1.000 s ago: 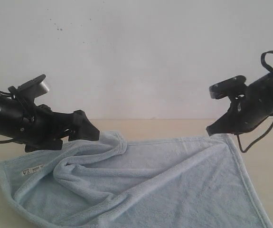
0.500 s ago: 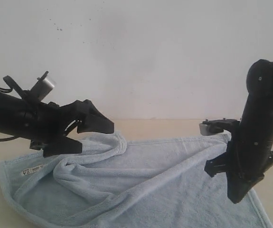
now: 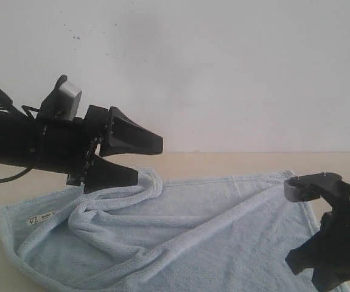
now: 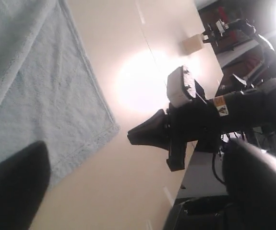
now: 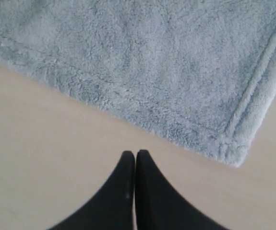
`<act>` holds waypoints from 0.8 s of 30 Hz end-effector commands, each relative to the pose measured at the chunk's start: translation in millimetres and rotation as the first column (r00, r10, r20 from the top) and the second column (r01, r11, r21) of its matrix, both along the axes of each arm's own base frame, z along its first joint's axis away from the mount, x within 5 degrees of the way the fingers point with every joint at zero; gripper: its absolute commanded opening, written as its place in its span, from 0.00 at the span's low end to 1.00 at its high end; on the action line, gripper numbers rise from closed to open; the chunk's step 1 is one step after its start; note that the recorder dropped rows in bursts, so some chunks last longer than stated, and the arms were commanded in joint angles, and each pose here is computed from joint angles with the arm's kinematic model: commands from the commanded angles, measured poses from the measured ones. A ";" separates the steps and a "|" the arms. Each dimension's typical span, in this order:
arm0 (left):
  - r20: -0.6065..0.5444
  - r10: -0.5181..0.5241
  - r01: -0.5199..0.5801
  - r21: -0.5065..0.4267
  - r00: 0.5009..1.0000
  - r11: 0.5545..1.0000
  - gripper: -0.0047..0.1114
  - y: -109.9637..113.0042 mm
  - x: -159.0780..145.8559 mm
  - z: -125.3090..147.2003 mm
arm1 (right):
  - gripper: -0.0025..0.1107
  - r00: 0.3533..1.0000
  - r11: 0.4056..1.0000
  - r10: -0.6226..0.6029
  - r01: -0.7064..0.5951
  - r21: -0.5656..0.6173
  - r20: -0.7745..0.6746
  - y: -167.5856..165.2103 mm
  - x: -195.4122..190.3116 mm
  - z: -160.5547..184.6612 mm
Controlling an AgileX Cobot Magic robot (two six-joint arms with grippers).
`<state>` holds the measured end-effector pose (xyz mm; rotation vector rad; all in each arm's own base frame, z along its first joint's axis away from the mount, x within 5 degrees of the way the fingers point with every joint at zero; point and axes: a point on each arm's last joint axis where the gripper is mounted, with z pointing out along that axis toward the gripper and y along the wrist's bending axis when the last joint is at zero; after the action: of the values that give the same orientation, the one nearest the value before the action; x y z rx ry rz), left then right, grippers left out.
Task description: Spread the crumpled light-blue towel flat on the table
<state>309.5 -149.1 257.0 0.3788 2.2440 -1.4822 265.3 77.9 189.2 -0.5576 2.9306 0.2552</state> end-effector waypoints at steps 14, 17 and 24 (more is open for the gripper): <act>0.107 -0.053 0.052 0.016 0.993 0.999 0.09 -0.1 -1.7 4.7 | 0.02 0.995 0.991 -0.007 0.020 -0.136 0.098 -14.0 4.3 -2.9; 0.107 -0.053 0.052 0.016 0.993 0.999 0.09 -0.1 -1.7 4.7 | 0.02 0.995 0.988 -0.032 0.046 -0.149 0.095 -14.6 8.8 -11.3; 0.166 -0.056 0.052 0.028 0.985 0.998 0.09 0.2 0.0 5.0 | 0.02 0.988 0.990 -0.043 0.062 -0.128 0.151 -13.1 14.4 -11.0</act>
<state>308.8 -148.9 256.1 0.5175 2.1900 -1.4132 277.4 65.6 177.5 -0.4925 2.8533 0.0219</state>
